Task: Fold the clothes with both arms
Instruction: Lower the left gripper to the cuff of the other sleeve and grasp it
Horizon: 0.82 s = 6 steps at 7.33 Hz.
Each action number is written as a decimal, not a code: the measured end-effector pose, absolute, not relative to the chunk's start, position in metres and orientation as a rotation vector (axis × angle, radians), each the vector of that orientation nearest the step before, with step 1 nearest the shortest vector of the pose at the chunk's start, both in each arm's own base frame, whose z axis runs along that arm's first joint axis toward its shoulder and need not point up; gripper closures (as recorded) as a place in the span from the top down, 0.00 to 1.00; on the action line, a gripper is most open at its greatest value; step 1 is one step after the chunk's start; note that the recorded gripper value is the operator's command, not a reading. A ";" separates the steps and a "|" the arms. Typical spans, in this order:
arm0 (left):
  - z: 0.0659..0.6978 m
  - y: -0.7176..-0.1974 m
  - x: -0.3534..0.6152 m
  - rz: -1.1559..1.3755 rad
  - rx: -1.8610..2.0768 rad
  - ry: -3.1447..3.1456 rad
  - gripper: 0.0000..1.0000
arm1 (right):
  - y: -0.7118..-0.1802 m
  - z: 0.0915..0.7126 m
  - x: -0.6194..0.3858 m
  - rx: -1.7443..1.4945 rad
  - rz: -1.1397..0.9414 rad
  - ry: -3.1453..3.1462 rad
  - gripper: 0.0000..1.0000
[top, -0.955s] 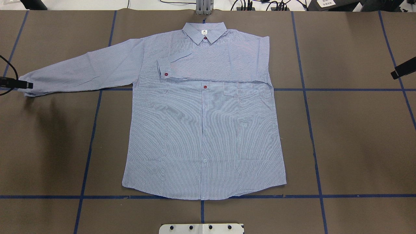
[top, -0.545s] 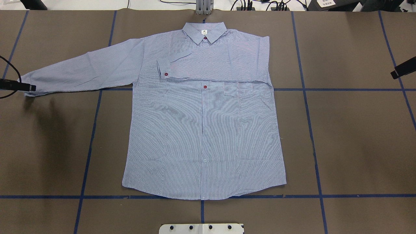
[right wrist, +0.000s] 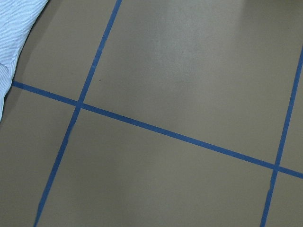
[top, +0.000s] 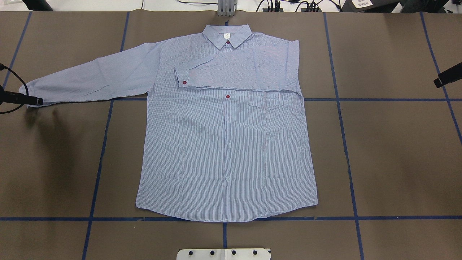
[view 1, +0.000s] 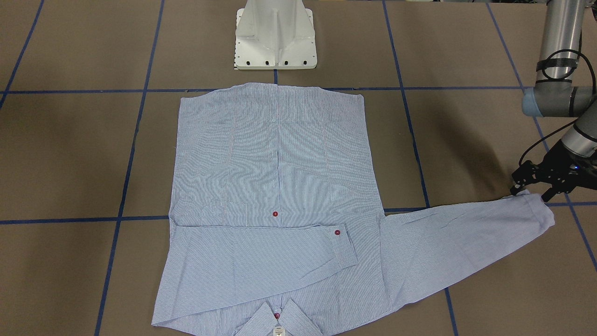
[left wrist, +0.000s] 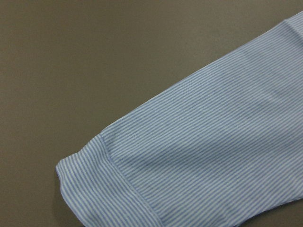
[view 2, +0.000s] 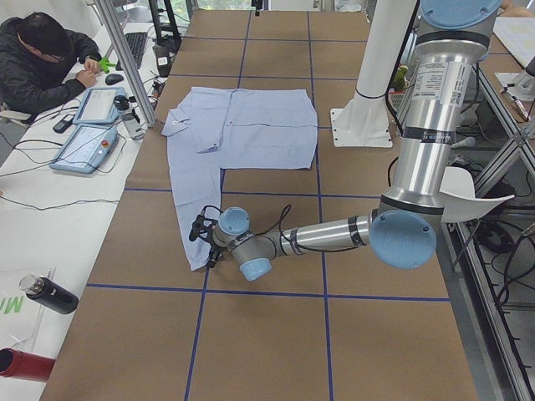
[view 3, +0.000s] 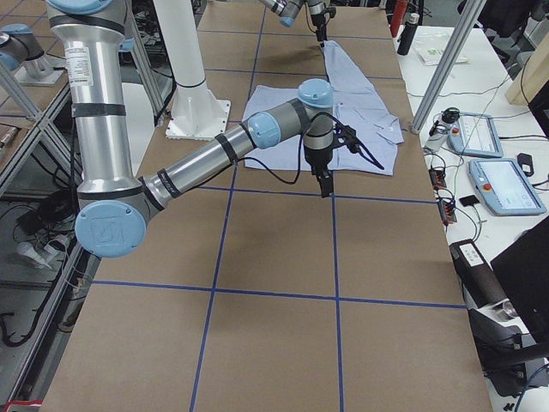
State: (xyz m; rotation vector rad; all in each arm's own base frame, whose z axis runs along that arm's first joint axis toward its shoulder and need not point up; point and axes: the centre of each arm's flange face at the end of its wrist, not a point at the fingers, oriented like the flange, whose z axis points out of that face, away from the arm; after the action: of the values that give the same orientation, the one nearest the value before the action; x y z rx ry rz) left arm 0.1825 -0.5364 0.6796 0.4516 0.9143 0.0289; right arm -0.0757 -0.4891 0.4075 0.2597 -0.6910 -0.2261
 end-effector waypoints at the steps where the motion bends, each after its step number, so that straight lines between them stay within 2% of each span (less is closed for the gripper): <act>1: 0.681 -0.536 0.182 0.029 0.450 0.913 0.55 | -0.489 0.408 -0.076 0.259 -0.226 -0.691 1.00; 3: 0.683 -0.533 0.181 0.031 0.448 0.911 0.03 | -0.490 0.407 -0.076 0.260 -0.225 -0.691 1.00; 4: 0.684 -0.532 0.181 0.035 0.449 0.910 0.00 | -0.490 0.407 -0.076 0.260 -0.225 -0.691 1.00; 6: 0.684 -0.530 0.180 0.041 0.452 0.912 0.00 | -0.490 0.407 -0.076 0.260 -0.225 -0.692 1.00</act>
State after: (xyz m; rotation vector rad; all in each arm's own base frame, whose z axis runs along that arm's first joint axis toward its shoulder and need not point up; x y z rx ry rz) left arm 0.1800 -0.5301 0.6835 0.4525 0.9115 0.0414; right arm -0.0762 -0.4896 0.4071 0.2600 -0.6916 -0.2253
